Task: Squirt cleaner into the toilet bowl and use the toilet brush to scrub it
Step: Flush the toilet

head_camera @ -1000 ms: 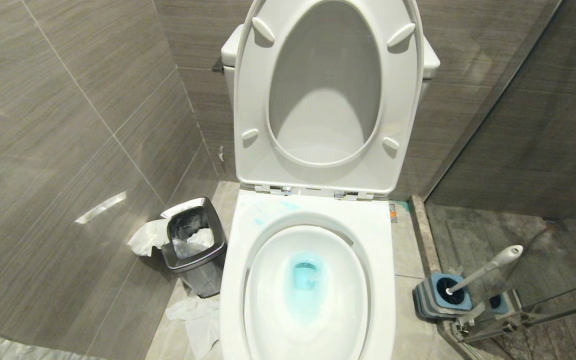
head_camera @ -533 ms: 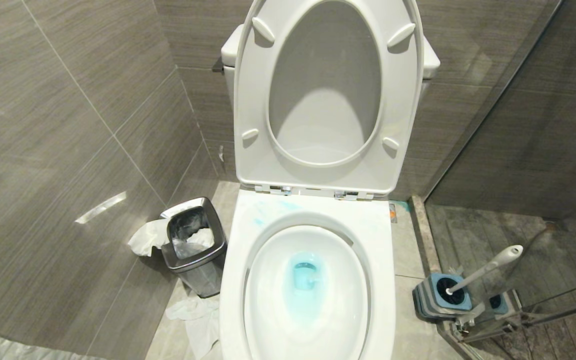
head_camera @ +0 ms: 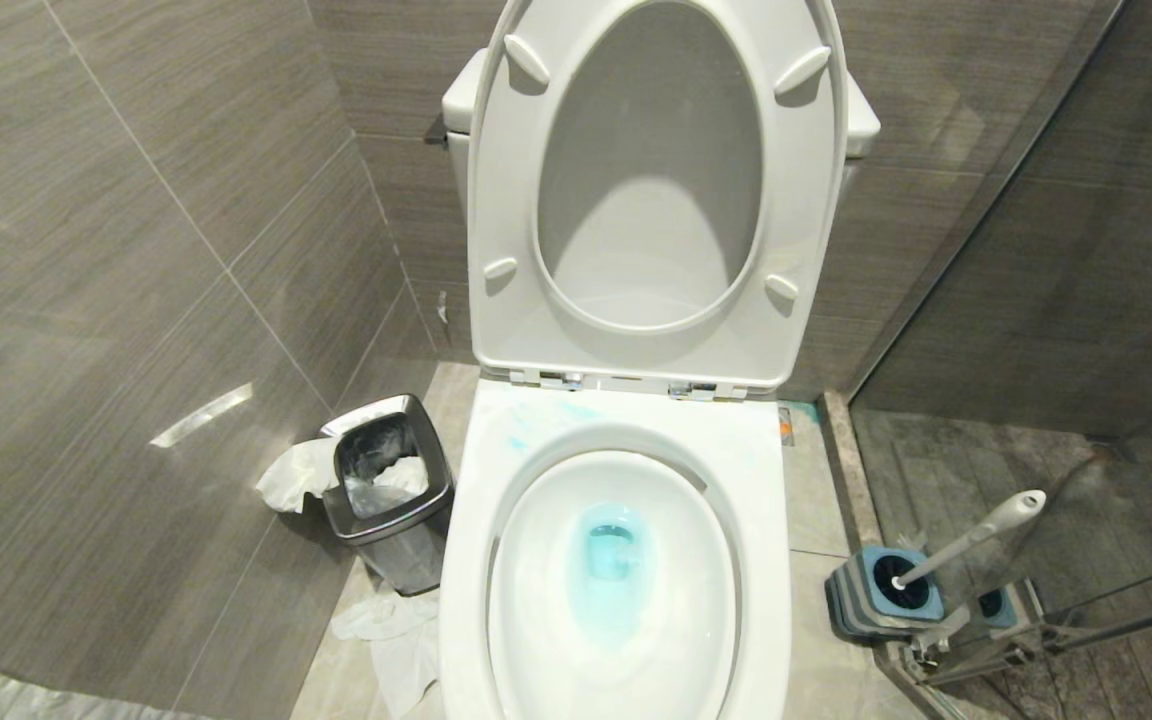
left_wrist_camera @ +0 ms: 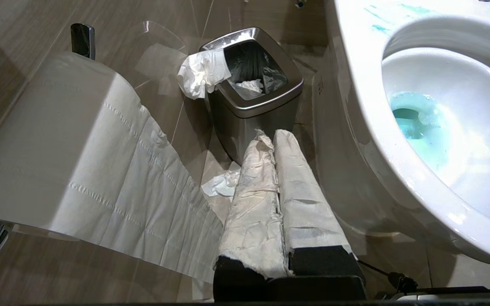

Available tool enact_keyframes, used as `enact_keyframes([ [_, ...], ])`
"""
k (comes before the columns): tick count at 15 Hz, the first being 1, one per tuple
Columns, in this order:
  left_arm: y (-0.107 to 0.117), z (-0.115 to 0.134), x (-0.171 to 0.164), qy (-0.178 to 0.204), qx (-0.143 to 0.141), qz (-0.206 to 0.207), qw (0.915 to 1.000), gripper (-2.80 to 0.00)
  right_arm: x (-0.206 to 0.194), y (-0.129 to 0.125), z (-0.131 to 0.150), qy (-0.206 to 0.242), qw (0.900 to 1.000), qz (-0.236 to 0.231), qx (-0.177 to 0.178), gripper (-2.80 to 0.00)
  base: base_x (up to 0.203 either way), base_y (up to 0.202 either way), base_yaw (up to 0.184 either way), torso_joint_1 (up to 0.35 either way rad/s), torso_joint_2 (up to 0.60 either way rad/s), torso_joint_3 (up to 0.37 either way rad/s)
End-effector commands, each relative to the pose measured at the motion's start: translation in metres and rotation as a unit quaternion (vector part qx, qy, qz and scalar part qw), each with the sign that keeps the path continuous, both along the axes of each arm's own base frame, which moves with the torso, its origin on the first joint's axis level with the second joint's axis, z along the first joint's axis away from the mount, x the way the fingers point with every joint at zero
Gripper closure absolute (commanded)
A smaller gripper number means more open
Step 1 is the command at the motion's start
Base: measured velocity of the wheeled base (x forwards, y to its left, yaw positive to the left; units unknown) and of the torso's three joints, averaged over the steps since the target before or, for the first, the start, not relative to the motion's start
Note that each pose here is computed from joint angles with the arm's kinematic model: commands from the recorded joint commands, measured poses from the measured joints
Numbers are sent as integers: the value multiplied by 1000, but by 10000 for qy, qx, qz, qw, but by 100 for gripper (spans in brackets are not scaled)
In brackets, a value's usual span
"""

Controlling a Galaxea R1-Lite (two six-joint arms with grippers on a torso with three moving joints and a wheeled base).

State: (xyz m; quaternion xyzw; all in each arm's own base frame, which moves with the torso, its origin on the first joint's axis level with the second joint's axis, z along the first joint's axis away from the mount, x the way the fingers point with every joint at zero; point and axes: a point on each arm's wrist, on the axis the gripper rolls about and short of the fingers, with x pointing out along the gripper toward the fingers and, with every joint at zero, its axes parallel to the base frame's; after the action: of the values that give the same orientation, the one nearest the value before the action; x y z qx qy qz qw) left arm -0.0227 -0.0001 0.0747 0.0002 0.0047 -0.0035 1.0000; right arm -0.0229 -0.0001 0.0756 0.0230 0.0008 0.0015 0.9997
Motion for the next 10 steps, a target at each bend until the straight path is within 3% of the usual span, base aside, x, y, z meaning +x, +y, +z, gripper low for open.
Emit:
enact_keyframes([
  [1, 0, -1, 0, 15, 6, 4, 10000, 0, 0, 0, 0, 9, 10000, 8, 0, 0, 0, 0, 0, 0, 0, 0],
  [4, 0, 0, 0, -1, 56, -41, 10000, 0, 0, 0, 0, 8, 10000, 0, 0, 0, 0, 0, 0, 0, 0, 0],
  [6, 0, 1, 0, -27, 264, -94, 9996, 0, 0, 0, 0, 15, 10000, 0, 1, 0, 0, 0, 0, 0, 0, 0],
  [10, -3, 51, -17, -555, 565, -582, 9952, 0, 0, 0, 0, 1, 10000, 6, 4, 0, 0, 0, 0, 0, 0, 0],
])
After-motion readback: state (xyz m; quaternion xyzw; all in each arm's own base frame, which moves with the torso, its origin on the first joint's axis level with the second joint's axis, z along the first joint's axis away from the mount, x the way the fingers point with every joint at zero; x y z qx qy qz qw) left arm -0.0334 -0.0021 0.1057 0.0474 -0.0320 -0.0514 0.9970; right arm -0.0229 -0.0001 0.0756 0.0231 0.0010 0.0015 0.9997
